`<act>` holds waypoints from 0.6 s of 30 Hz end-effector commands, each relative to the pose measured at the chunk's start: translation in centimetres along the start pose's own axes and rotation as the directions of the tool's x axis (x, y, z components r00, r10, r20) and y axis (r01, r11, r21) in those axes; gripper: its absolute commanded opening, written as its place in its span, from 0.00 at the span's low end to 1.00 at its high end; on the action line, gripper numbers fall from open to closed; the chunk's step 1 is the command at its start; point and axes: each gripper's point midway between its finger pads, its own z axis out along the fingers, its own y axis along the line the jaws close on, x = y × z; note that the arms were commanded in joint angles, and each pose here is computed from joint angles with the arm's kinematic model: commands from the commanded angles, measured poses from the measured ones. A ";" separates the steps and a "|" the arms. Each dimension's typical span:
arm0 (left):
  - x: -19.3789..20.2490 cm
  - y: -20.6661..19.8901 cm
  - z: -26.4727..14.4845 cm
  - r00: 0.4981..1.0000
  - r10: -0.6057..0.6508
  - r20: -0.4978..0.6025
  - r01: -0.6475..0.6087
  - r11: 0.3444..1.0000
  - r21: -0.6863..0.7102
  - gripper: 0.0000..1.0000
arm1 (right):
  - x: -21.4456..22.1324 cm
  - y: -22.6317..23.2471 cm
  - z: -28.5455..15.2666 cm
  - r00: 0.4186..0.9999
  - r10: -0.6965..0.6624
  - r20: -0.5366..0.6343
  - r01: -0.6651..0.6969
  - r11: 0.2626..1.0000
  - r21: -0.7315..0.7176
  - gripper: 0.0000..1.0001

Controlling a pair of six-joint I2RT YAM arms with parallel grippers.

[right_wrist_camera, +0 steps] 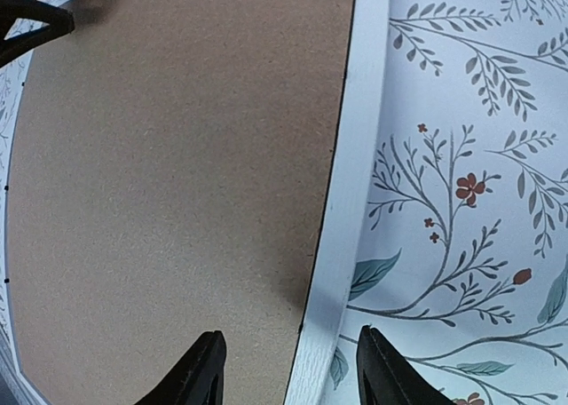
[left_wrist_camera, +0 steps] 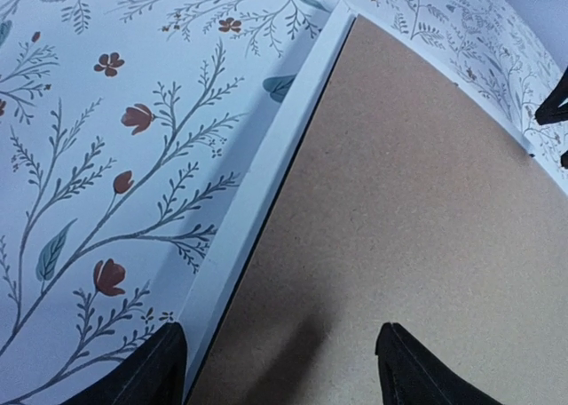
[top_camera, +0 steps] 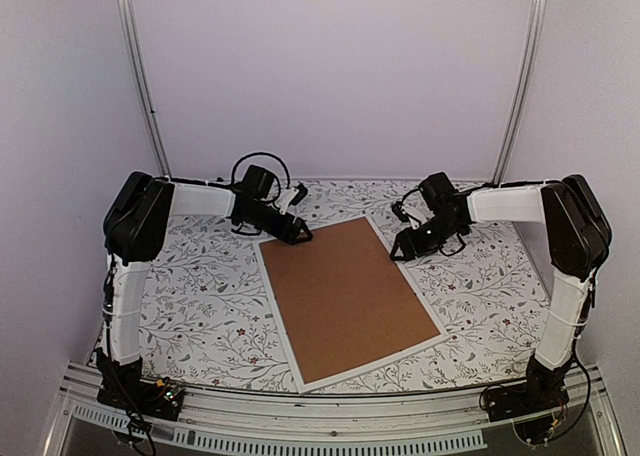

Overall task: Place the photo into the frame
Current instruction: Press the fastener onto the backboard.

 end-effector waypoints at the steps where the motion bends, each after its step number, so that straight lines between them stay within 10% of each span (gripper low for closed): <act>1: 2.1 -1.0 0.6 0.998 -0.003 -0.057 0.005 0.999 0.042 0.75 | 0.7 -2.1 0.2 0.993 0.118 -0.016 -0.117 0.992 0.044 0.53; 18: 2.3 -2.6 0.1 0.998 0.031 -0.052 -0.025 0.992 0.120 0.71 | 2.9 -2.3 2.5 0.972 0.216 -0.095 -0.218 0.976 -0.013 0.49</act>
